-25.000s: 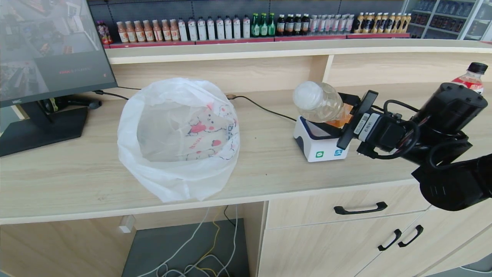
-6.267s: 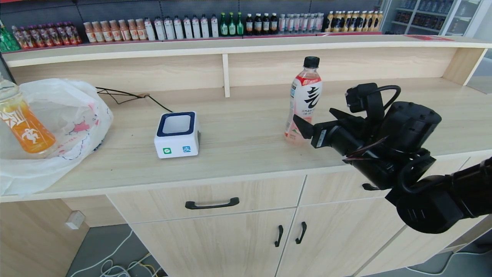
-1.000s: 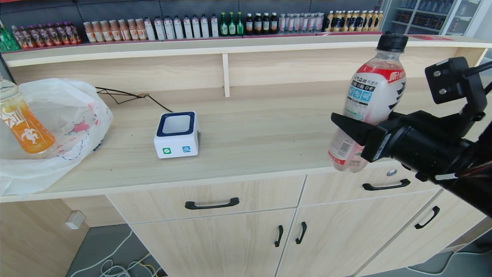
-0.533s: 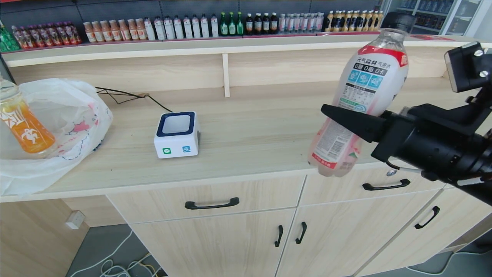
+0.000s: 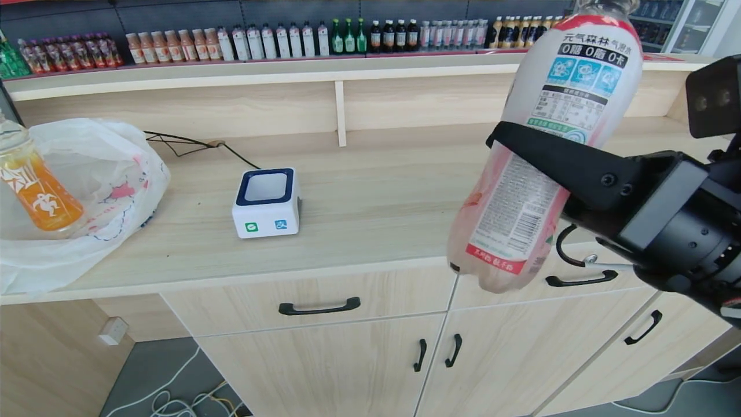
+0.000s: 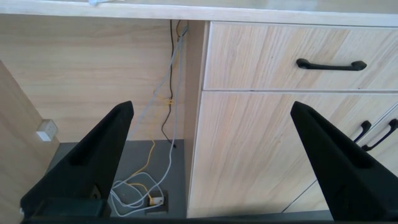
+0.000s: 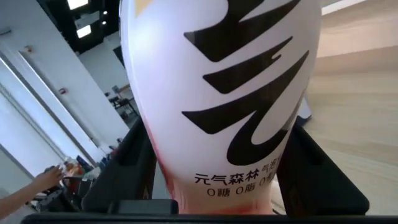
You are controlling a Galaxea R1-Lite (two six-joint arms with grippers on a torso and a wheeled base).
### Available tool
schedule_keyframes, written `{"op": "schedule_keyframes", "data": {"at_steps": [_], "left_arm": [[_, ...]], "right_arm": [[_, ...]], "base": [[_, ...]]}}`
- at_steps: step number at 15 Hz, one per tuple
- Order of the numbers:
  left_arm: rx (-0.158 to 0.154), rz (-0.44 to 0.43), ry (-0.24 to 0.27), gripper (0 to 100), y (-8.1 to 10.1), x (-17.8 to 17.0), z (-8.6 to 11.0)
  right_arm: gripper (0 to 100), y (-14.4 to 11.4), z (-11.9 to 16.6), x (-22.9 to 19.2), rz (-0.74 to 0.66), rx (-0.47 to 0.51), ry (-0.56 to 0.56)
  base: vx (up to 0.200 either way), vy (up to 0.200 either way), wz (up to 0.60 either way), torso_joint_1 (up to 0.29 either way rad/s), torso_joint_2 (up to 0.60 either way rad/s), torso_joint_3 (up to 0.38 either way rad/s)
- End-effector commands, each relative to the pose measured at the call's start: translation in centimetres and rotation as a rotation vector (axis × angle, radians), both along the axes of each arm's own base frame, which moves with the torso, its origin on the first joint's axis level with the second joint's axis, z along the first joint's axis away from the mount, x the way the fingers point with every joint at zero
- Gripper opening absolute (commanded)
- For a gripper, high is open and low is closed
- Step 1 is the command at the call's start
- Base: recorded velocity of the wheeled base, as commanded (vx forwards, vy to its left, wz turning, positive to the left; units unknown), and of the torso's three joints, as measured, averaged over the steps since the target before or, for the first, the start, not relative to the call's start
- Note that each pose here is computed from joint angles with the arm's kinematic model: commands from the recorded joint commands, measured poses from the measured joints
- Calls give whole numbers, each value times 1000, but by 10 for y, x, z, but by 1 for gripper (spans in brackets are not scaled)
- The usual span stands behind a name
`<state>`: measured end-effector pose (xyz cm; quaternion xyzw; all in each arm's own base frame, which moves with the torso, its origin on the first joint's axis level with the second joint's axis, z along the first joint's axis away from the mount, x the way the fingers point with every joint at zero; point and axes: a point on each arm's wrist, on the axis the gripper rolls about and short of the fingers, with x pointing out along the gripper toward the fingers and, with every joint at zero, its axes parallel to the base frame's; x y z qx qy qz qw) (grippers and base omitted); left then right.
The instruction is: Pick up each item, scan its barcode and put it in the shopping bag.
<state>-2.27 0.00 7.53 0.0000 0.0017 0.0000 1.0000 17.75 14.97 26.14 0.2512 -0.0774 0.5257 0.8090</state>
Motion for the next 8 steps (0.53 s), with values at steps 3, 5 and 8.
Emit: {"op": "schedule_keyframes", "data": {"at_steps": [3,5,8], "left_arm": [[0,0,0,100,0,0,0],[0,0,0,100,0,0,0],[-2,0,0,100,0,0,0]], "right_arm": [[0,10,-39,4,158,-61,3],[0,14,-41,6,183,-64,1],[0,30,-33,10,236,-29,5]], "base": [[0,0,0,0,0,0],[0,0,0,0,0,0],[0,0,0,0,0,0]]}}
